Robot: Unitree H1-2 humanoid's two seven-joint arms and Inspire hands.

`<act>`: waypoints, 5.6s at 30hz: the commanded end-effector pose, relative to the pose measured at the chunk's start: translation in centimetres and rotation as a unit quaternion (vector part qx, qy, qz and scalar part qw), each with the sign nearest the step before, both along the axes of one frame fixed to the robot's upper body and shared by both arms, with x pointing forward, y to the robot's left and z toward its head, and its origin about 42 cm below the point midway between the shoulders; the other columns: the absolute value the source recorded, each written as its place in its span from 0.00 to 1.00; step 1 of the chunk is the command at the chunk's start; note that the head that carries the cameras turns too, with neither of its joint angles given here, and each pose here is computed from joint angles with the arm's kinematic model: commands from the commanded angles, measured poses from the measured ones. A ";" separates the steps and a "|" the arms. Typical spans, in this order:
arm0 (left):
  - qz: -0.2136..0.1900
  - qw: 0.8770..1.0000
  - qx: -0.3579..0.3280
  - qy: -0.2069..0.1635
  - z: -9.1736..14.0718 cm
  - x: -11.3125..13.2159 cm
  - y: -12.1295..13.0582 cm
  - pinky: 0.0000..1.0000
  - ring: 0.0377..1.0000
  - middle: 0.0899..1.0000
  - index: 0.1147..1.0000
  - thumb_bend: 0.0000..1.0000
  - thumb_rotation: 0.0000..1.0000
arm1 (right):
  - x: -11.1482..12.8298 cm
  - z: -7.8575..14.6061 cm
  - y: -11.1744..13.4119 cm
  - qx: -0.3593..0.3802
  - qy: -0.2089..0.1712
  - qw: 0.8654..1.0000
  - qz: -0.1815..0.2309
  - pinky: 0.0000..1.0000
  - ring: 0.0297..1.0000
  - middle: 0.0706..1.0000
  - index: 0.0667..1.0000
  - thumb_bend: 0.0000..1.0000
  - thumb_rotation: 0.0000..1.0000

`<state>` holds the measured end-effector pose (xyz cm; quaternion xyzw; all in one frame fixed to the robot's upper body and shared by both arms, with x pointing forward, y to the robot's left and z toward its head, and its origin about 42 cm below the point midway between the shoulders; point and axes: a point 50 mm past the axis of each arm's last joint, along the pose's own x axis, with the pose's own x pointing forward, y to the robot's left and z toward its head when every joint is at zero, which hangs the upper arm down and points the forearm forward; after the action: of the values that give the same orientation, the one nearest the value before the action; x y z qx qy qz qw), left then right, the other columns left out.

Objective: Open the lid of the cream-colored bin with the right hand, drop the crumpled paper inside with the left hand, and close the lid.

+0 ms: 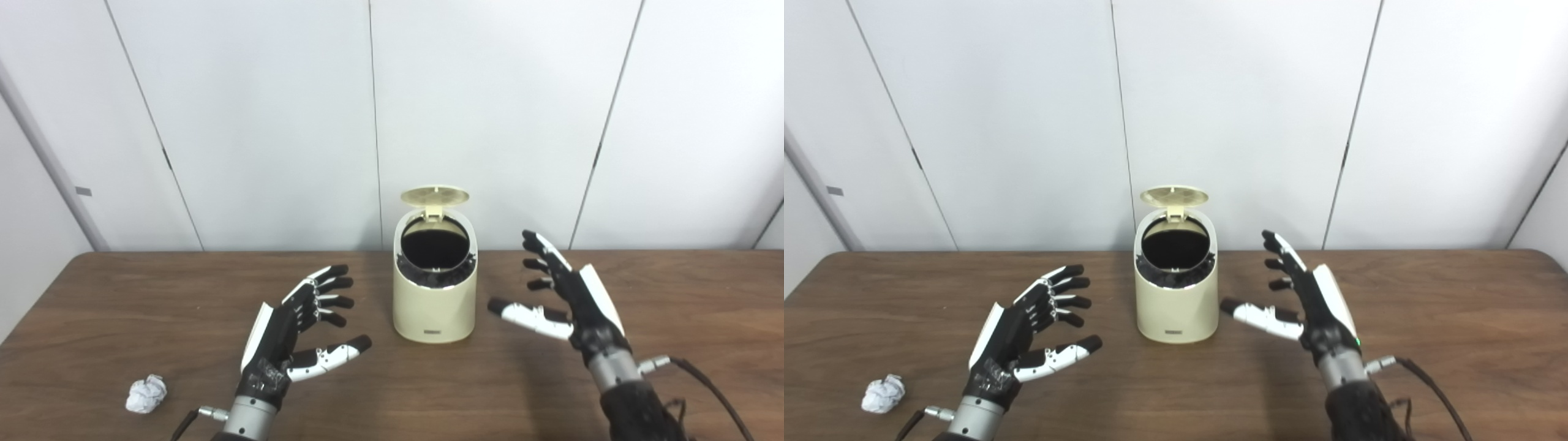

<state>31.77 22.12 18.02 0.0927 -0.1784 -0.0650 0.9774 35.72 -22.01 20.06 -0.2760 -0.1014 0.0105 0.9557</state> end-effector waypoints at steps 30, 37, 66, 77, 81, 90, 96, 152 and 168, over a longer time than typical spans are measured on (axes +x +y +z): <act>0.073 0.982 0.157 -0.072 6.7 -3.3 4.3 0.52 0.64 0.78 0.77 0.69 0.00 | -1.7 1.0 -2.2 0.022 0.012 0.999 0.044 0.79 0.93 0.99 0.98 0.78 0.33; 0.112 0.959 0.256 -0.048 9.8 -5.1 8.9 0.54 0.70 0.77 0.73 0.76 0.00 | -1.3 1.3 -1.7 0.012 0.004 0.999 0.045 0.76 0.92 0.98 0.98 0.80 0.35; 0.225 0.724 0.642 0.112 11.5 -5.3 16.5 0.55 0.71 0.74 0.76 0.90 0.25 | -1.5 2.9 -1.4 0.008 -0.002 0.999 0.048 0.76 0.91 0.96 0.96 0.77 0.27; 0.207 0.714 0.646 0.173 8.2 -3.3 17.4 0.57 0.68 0.73 0.74 0.91 0.18 | -1.7 3.0 -1.4 0.007 -0.003 0.999 0.051 0.76 0.90 0.96 0.96 0.77 0.25; 0.209 0.715 0.647 0.166 7.2 -2.7 17.6 0.54 0.62 0.70 0.72 0.90 0.15 | -1.9 3.2 -1.5 0.006 -0.001 0.999 0.050 0.76 0.90 0.96 0.95 0.77 0.25; 0.213 0.713 0.648 0.162 6.1 -2.2 17.8 0.54 0.64 0.71 0.72 0.86 0.18 | -2.3 3.4 -1.6 0.010 0.005 0.999 0.051 0.77 0.90 0.96 0.96 0.76 0.23; 0.214 0.720 0.642 0.154 5.6 -2.1 17.9 0.50 0.59 0.66 0.69 0.85 0.15 | -2.5 3.4 -1.5 0.010 0.004 0.998 0.055 0.77 0.90 0.96 0.96 0.74 0.19; 0.169 0.729 0.639 0.177 1.6 -1.2 19.1 0.32 0.34 0.40 0.47 0.50 0.00 | -3.8 5.2 -1.7 0.038 0.001 0.999 0.031 0.65 0.83 0.98 0.92 0.63 0.18; 0.175 0.733 0.649 0.105 8.5 -0.7 17.0 0.30 0.33 0.40 0.47 0.50 0.00 | -3.5 5.0 -1.3 0.039 0.000 0.999 0.027 0.66 0.83 0.97 0.92 0.61 0.14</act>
<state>30.27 38.55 22.84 0.7079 0.0670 -0.0399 0.7020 32.00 -23.57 23.40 -0.2379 -0.0711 0.0403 0.9678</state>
